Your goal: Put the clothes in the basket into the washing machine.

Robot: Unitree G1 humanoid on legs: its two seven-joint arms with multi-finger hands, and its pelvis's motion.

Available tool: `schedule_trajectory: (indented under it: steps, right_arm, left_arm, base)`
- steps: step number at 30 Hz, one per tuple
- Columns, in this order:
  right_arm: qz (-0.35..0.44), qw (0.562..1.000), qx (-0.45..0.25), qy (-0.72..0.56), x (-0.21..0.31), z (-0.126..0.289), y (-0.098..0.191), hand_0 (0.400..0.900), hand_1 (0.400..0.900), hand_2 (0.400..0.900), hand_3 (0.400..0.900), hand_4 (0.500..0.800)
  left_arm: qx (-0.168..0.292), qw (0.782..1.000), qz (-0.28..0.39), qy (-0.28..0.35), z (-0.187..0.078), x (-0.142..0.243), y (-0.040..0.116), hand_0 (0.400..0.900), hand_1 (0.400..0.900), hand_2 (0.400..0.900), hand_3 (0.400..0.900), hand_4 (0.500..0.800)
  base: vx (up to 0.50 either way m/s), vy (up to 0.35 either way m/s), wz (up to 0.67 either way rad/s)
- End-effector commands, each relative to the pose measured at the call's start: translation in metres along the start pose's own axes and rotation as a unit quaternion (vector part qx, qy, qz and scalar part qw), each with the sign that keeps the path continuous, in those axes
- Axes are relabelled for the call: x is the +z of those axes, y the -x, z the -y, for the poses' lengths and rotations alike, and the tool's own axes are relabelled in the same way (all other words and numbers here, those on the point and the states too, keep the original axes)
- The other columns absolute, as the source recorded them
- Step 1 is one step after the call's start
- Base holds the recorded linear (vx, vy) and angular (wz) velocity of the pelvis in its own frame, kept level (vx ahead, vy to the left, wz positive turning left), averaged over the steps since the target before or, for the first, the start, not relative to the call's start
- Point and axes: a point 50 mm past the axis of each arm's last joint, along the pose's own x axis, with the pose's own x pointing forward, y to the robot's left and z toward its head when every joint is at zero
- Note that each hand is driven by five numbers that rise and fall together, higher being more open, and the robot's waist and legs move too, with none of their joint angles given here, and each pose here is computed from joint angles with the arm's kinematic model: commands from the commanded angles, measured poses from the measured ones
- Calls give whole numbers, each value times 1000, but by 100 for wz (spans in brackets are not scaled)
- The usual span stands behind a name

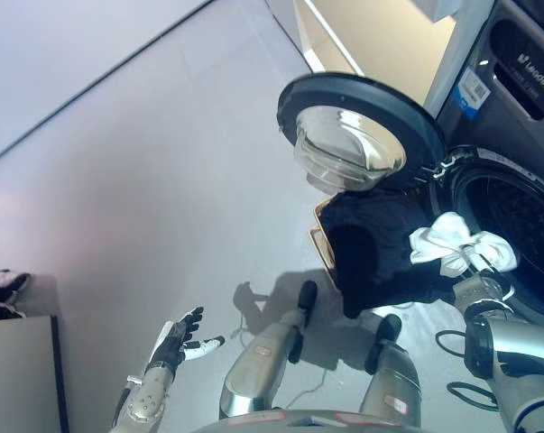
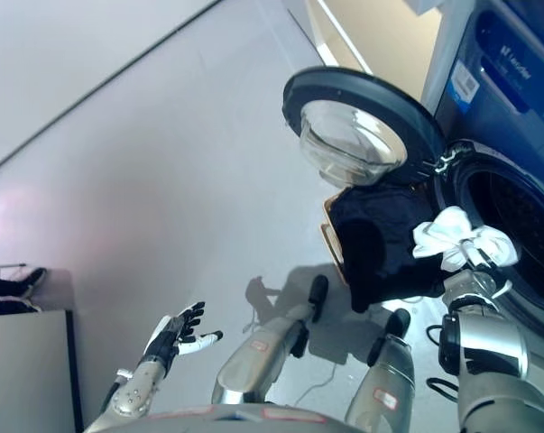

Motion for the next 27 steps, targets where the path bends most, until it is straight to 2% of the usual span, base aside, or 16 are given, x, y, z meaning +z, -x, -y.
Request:
schedule_trajectory:
  steps: [1,4,6,7,8,9,11,15,23,24,27]
  right_arm:
    - [51,985,8,-164,31,0,-1,400,400,400,400,500]
    - [48,978,2,-203,33,4,-2,400,400,400,400,500]
    - [78,967,15,-242,56,-6,2,400,400,400,400,500]
    - [75,965,29,-249,48,-24,9,400,400,400,400,500]
    - [94,964,42,-247,57,-34,14,400,400,400,400,500]
    - [110,960,47,-252,70,-37,16,400,400,400,400,500]
    - [155,948,39,-276,107,-35,21,400,400,400,400,500]
    - [243,928,54,-276,168,-39,39,400,400,400,400,500]
    - [331,904,58,-265,228,-36,64,400,400,400,400,500]
    - [333,910,75,-237,238,-37,67,900,900,900,900,800]
    - [318,919,92,-213,240,-37,63,900,900,900,900,800]
  left_arm:
    - [2,998,-43,-34,-19,-26,21,900,900,900,900,800]
    - [-7,998,-55,-31,-21,-31,24,900,900,900,900,800]
    - [-14,998,-61,-25,-21,-35,28,900,900,900,900,800]
    - [-8,991,-122,-56,-11,-48,12,900,900,900,900,800]
    - [-20,991,-108,-80,3,-40,-1,900,900,900,900,800]
    - [-33,991,-99,-80,14,-35,-6,900,900,900,900,800]
    - [-27,990,-121,-62,17,-40,-8,900,900,900,900,800]
    - [-35,988,-134,-74,24,-48,-4,900,900,900,900,800]
    - [-44,988,-119,-87,25,-42,-8,900,900,900,900,800]
    - [-44,989,-109,-88,22,-37,-10,900,900,900,900,800]
    - [-43,990,-108,-84,22,-36,-12,900,900,900,900,800]
  base:
    - [51,23,9]
    - [29,29,7]
    - [25,34,5]
    - [42,49,-6]
    - [57,43,-15]
    - [56,33,-1]
    - [41,12,15]
    - [39,-4,21]
    - [56,-26,10]
    - [12,-21,7]
    - [6,-14,4]
